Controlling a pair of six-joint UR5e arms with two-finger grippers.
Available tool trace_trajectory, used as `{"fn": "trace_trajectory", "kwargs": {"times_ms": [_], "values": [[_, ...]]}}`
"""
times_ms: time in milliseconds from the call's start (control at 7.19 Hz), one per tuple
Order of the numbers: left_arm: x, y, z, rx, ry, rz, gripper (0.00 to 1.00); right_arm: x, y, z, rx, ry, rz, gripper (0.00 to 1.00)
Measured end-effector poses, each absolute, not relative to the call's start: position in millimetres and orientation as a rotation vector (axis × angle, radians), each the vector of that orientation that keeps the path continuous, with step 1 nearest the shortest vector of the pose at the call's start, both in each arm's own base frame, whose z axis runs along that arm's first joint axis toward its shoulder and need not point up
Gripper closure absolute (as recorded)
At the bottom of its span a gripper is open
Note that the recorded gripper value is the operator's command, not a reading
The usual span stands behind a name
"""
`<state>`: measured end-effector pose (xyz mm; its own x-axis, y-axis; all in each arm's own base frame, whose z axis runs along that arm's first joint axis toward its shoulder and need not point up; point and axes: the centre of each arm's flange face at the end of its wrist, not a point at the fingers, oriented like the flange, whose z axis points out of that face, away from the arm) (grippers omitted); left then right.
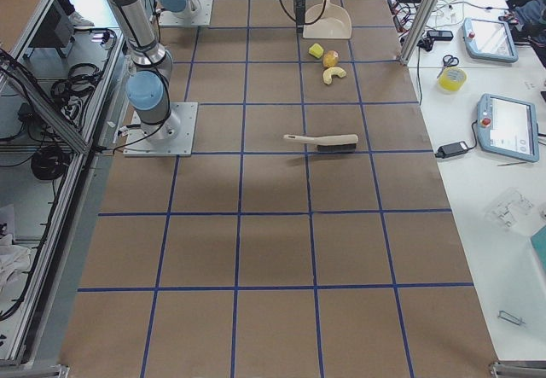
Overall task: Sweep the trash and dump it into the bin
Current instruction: 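Lower the right gripper toward the brush while the left gripper holds the dustpan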
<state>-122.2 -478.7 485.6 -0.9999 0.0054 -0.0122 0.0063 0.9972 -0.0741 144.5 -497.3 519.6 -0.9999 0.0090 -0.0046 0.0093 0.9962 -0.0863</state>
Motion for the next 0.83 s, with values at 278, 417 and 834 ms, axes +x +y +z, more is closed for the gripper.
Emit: {"fn": "trace_trajectory", "kwargs": {"times_ms": [278, 417, 834], "values": [[-109.0, -490.3, 485.5, 0.156, 3.107, -0.166, 0.0, 144.8, -497.8, 519.4, 0.018, 3.131, -0.137, 0.0], [-98.0, -499.5, 483.7, 0.256, 3.09, -0.2, 0.0, 145.1, -498.2, 519.4, 0.022, 3.127, -0.14, 0.0], [-83.0, -537.3, 457.7, 0.76, 2.97, -0.243, 0.0, 140.2, -510.6, 506.5, -0.048, 3.142, -0.124, 0.0]]}}
